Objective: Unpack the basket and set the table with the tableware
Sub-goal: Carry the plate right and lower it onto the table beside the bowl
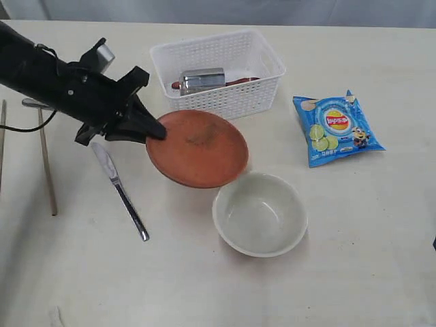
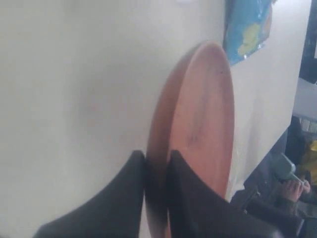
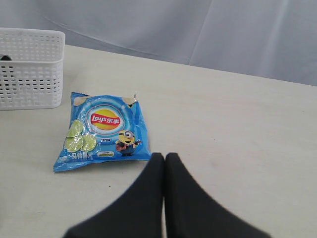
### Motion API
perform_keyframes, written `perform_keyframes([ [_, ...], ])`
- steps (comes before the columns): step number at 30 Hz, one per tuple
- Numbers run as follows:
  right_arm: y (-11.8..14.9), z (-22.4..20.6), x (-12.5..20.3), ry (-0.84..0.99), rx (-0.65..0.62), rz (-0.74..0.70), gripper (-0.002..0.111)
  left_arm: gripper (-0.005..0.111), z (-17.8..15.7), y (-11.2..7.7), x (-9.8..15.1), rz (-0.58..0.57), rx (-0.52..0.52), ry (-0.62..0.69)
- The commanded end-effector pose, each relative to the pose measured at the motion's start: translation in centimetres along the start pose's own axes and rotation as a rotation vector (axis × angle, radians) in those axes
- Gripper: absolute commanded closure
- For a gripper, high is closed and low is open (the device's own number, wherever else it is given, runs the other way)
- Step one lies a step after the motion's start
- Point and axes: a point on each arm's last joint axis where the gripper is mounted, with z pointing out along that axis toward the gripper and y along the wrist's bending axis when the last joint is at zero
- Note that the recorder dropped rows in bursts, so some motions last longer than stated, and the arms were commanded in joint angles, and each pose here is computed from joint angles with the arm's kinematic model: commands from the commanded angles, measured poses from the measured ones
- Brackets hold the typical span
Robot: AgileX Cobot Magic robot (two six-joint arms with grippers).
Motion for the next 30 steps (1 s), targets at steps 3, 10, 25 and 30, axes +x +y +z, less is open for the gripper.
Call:
perform_keyframes([
  [3, 0.0, 0.0, 0.1, -0.003, 0.003, -0.005, 0.109, 0.107, -0.7, -1.2, -3.0, -0.023, 0.024, -0.168],
  [10, 0.0, 0.0, 0.1, -0.003, 0.003, -0.005, 0.109, 0.107, 0.7, -0.1, -4.2, -0.078, 0.044, -0.112],
  [25, 0.0, 0.0, 0.1, -0.003, 0.003, -0.005, 0.109, 0.107, 1.3, -1.7, -2.6, 0.04, -0.036, -0.028],
  [30, 0.0, 0.0, 0.1, -0.003, 0.003, -0.005, 0.109, 0.107, 1.8, -2.3, -4.1, 0.015, -0.04, -0.218],
])
